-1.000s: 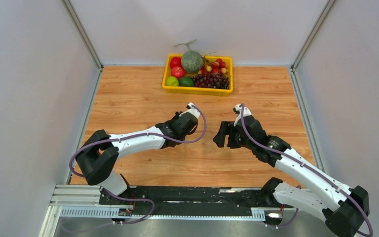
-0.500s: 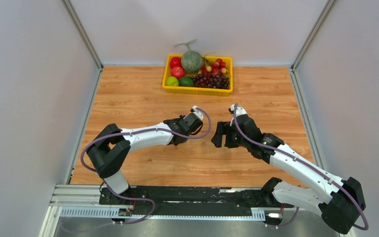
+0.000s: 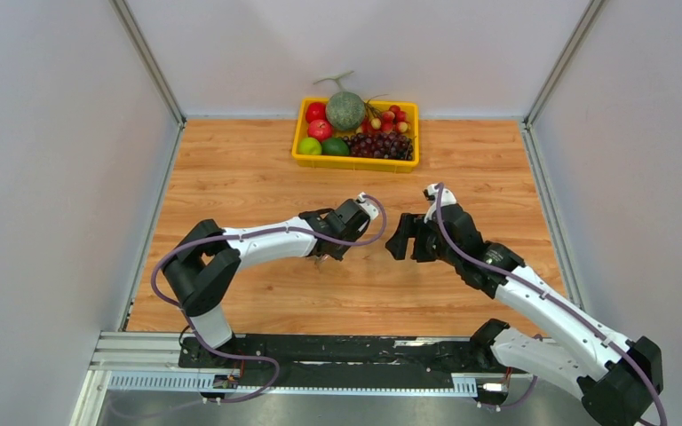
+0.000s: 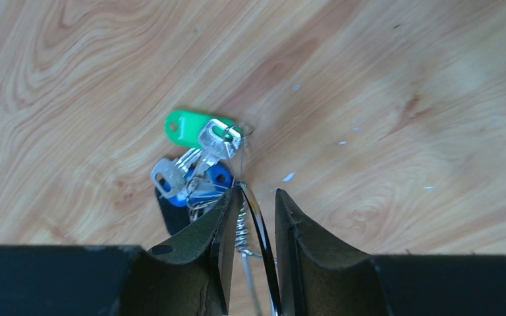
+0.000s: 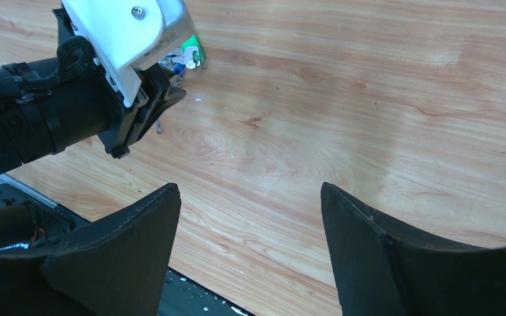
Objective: Put the keys on the keyring
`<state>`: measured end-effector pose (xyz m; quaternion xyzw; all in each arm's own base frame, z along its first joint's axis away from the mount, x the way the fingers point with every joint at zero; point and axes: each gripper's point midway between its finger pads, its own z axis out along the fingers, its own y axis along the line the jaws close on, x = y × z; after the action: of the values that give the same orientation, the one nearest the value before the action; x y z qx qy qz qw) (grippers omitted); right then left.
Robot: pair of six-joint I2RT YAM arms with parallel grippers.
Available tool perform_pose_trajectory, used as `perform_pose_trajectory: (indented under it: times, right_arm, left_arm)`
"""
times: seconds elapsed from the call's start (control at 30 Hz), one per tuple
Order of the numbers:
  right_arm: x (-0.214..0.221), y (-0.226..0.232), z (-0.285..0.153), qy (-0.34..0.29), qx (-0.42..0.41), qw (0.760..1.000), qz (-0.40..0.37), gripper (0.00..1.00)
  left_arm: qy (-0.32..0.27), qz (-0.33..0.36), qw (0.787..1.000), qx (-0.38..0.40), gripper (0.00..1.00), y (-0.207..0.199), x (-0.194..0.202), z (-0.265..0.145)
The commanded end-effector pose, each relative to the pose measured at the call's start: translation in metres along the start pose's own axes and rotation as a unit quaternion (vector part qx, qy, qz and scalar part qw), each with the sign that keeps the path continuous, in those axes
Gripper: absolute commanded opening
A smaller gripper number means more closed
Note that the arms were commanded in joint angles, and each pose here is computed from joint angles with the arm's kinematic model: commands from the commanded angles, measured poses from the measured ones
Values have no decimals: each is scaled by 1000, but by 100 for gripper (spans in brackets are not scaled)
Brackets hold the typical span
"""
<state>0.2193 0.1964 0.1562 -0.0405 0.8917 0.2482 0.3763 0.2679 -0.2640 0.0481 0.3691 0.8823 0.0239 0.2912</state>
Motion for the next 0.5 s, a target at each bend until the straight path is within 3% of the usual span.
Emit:
perform_pose_trajectory:
  times: [0.0,0.27,0.47]
  right_arm:
    - [-15,1,-10,-27,-5,1000,-2,81]
    - [-40,-1,-30,-63,15,998,-13,82]
    - [-60,-5,-46,-97,40,994,-19,88]
  left_arm:
    - [-62,-28,995,68,36,-24,-43,-9]
    - [-159,-48,974,154,37,-46,-102,-42]
    - [-291,-53,936,191,41,-38,-152,-115]
